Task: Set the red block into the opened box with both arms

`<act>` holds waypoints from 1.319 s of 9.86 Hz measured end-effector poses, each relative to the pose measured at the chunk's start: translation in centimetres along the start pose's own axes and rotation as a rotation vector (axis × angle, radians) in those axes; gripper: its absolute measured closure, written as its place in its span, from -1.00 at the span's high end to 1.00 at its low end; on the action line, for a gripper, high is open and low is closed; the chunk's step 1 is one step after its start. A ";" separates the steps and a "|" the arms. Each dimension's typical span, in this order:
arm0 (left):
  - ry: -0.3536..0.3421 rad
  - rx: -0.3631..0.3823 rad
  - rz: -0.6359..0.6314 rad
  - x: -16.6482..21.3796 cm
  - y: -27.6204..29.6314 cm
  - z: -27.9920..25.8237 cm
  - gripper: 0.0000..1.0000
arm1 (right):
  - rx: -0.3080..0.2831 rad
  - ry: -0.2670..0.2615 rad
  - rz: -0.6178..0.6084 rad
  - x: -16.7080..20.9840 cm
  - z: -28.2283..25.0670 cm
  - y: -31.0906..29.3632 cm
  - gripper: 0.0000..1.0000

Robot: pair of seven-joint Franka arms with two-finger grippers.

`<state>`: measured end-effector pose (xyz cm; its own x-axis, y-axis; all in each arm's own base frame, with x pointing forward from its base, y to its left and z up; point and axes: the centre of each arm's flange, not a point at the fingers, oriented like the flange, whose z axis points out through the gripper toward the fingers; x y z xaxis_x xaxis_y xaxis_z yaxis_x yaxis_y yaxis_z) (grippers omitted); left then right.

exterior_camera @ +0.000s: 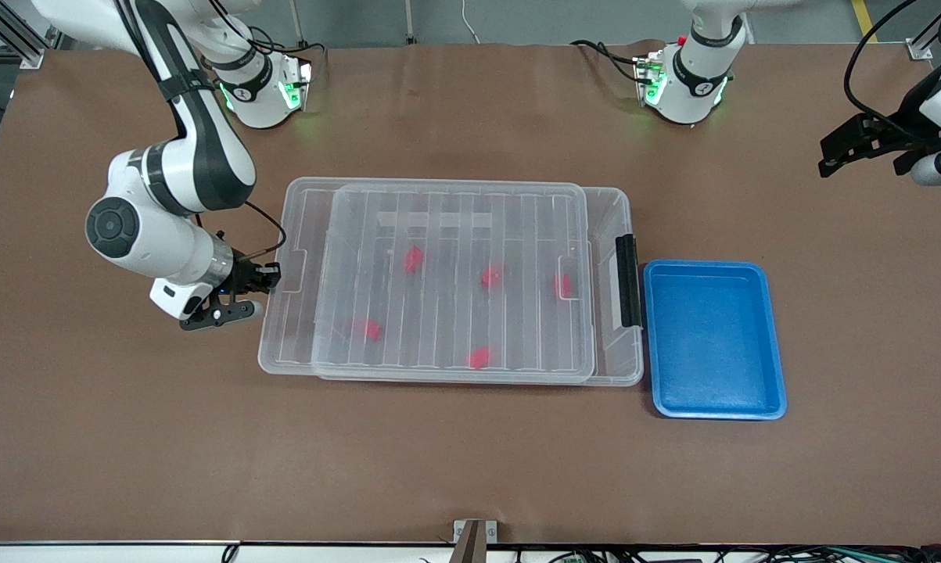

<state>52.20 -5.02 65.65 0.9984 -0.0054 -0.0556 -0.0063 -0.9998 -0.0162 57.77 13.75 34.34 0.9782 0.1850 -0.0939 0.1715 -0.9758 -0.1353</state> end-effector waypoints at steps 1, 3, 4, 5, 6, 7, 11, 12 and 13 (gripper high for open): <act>-0.001 -0.001 0.000 0.0 0.0 0.1 1.00 | 0.000 0.000 0.004 0.1 0.1 -0.5 -0.98; -0.001 -0.001 0.000 0.0 0.0 0.1 1.00 | 0.004 0.011 0.021 0.5 0.4 -2.1 -0.98; -0.001 -0.001 0.000 0.0 0.0 0.1 1.00 | 0.006 0.016 0.027 0.7 0.6 -3.0 -0.98; -0.001 -0.001 0.001 0.0 0.0 0.0 1.00 | 0.006 0.018 0.030 0.7 0.6 -3.0 -0.98; 0.001 -0.001 0.004 0.0 0.2 0.0 1.00 | 0.006 0.019 0.030 0.7 0.6 -3.0 -0.98; 0.001 0.000 0.009 0.0 0.5 -0.1 1.00 | 0.006 0.019 0.030 0.8 0.6 -3.0 -0.98; 0.000 0.000 0.017 0.0 0.9 0.0 1.00 | 0.007 0.006 0.050 0.8 0.3 -1.8 -0.70; -0.002 0.000 0.017 0.1 0.9 0.1 1.00 | 0.009 -0.011 0.081 0.8 -0.7 0.2 -0.37; -0.006 0.000 0.017 0.2 0.9 0.3 1.00 | 0.012 -0.012 0.116 0.7 -3.1 2.5 -0.10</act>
<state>52.39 -5.91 65.29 0.9978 -0.0224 -0.0621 -0.0234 -0.9996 -0.0147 59.24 11.05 36.94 0.9899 0.0725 -0.1218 0.0560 -0.9894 -0.1342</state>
